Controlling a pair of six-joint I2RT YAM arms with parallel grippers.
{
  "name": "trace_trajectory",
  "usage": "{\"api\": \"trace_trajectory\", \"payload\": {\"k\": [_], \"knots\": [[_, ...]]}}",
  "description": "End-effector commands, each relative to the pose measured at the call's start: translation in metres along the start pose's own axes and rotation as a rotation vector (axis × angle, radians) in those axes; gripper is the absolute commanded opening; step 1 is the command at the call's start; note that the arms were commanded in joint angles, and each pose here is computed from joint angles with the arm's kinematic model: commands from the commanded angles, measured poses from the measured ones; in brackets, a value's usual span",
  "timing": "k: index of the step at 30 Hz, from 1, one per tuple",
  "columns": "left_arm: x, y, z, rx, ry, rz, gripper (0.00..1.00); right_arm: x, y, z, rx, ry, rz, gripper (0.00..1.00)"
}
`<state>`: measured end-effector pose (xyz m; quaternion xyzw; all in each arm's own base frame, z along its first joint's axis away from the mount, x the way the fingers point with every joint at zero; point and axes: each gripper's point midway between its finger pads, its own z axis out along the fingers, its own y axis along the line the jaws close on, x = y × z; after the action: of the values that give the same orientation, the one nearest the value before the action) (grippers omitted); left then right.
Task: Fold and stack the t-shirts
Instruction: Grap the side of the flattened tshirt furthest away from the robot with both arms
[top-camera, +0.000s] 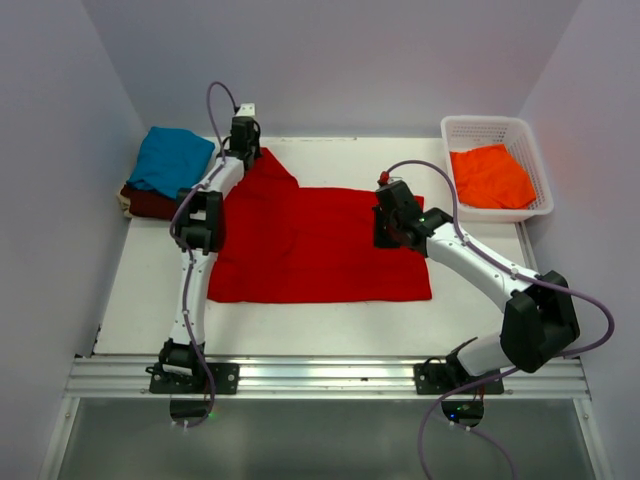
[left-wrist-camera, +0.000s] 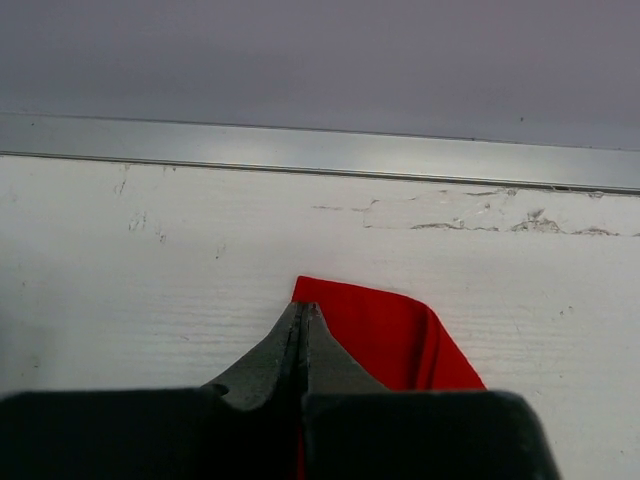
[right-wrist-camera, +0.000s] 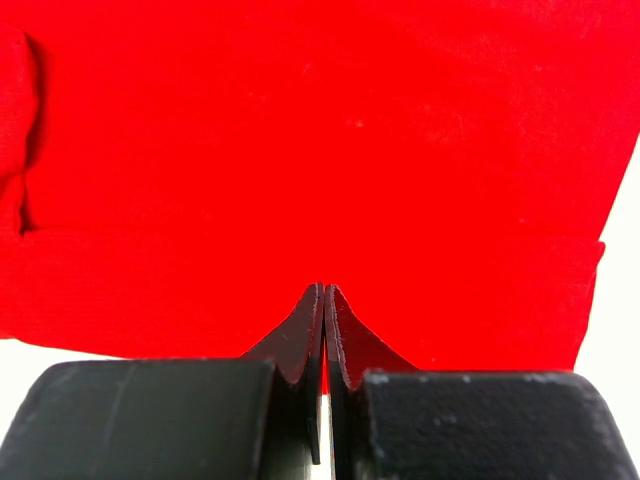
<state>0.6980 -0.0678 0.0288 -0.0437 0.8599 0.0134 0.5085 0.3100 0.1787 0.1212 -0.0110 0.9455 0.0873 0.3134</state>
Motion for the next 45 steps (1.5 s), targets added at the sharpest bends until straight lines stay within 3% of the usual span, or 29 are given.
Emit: {"api": "trace_trajectory", "payload": {"k": [1,2,6,7,9,12,14,17,21,24,29,30,31,32,33,34,35,38,45], "knots": [[-0.008,0.010,0.001,-0.003,-0.003,-0.034,0.00,-0.008,0.005,-0.010,-0.028,-0.028,0.019,0.00],[-0.007,0.011,0.002,-0.007,0.000,-0.036,0.00,-0.008,0.005,-0.011,-0.030,-0.029,0.018,0.00],[-0.002,0.014,-0.001,-0.015,0.000,-0.041,0.61,-0.005,0.004,-0.010,-0.026,-0.023,0.017,0.00],[-0.018,0.012,-0.006,-0.007,-0.042,-0.046,0.76,-0.006,0.004,-0.010,-0.026,-0.026,0.016,0.00],[-0.008,0.013,-0.008,-0.002,-0.033,-0.040,0.84,-0.007,0.004,-0.010,-0.026,-0.028,0.019,0.00],[-0.018,0.009,-0.006,0.013,-0.046,-0.037,0.86,-0.007,0.005,-0.008,-0.028,-0.022,0.018,0.00],[0.000,0.008,0.002,0.018,0.014,-0.023,0.86,-0.008,0.006,-0.009,-0.030,-0.026,0.016,0.00],[-0.004,0.005,0.002,0.031,0.010,-0.024,0.79,-0.008,0.006,-0.008,-0.029,-0.026,0.019,0.00],[-0.004,0.005,0.002,0.053,0.013,-0.032,0.16,-0.007,0.008,-0.005,-0.033,-0.018,0.017,0.00],[0.000,0.006,0.003,0.054,0.032,-0.042,0.00,-0.007,0.008,-0.003,-0.034,-0.015,0.021,0.00],[0.006,0.007,0.002,0.063,0.049,-0.042,0.00,-0.007,0.009,-0.004,-0.038,-0.018,0.022,0.00],[0.008,0.007,0.001,0.066,0.049,-0.042,0.18,-0.006,0.008,-0.004,-0.037,-0.016,0.018,0.00],[-0.017,0.004,-0.005,0.080,-0.023,-0.049,0.30,-0.006,0.007,-0.004,-0.031,-0.017,0.019,0.00],[0.008,0.007,-0.008,0.080,0.011,-0.042,0.39,-0.006,0.006,-0.004,-0.029,-0.016,0.017,0.00],[-0.001,0.007,-0.011,0.086,-0.035,-0.043,0.54,-0.005,0.006,-0.003,-0.028,-0.015,0.016,0.00],[-0.031,0.004,-0.021,0.096,-0.128,-0.047,0.58,-0.004,0.005,-0.003,-0.024,-0.012,0.014,0.00],[-0.024,0.004,-0.022,0.104,-0.123,-0.040,0.61,-0.004,0.004,-0.003,-0.021,-0.011,0.013,0.00],[-0.042,-0.004,-0.021,0.137,-0.143,-0.011,0.64,-0.003,0.003,-0.002,-0.015,-0.010,0.008,0.00],[-0.041,-0.024,-0.016,0.207,-0.159,0.025,0.64,-0.005,0.004,0.003,-0.009,0.003,-0.004,0.00]]}}
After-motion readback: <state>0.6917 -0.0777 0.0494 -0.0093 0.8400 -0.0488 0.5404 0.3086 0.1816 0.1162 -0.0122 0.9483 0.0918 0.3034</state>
